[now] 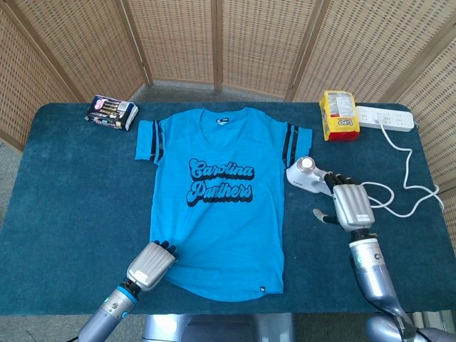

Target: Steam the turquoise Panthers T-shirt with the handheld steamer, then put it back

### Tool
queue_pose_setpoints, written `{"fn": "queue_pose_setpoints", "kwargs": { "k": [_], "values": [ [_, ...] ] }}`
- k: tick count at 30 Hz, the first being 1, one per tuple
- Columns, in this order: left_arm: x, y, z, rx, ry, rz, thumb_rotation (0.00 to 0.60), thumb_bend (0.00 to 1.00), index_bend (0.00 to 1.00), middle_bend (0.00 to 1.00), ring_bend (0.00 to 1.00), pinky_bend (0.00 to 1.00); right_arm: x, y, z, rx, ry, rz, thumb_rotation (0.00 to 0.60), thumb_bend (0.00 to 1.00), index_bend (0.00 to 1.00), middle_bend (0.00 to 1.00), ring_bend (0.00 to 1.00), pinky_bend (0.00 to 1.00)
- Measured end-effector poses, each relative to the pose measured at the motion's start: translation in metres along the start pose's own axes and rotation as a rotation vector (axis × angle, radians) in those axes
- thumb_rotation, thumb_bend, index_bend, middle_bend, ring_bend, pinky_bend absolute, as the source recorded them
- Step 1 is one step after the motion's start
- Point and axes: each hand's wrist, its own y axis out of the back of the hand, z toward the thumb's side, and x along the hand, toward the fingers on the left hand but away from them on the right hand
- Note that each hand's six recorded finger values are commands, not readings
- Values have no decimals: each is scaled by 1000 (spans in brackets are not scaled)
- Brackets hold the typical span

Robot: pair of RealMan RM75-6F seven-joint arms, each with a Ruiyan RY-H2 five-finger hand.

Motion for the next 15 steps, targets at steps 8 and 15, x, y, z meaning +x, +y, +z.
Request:
{"fn": "queue_pose_setpoints", "kwargs": {
  "k": [8,15],
  "values": [
    [2,2,2,1,2,-3,598,484,659,505,451,585,-14,-8,-3,48,-29,-5,591,228,125,255,266,346],
    [3,2,4,-7,4,-10,600,484,660,506,451,582,-25,-21,-7,88,-64,0,594,236,118,253,263,345]
  ]
}}
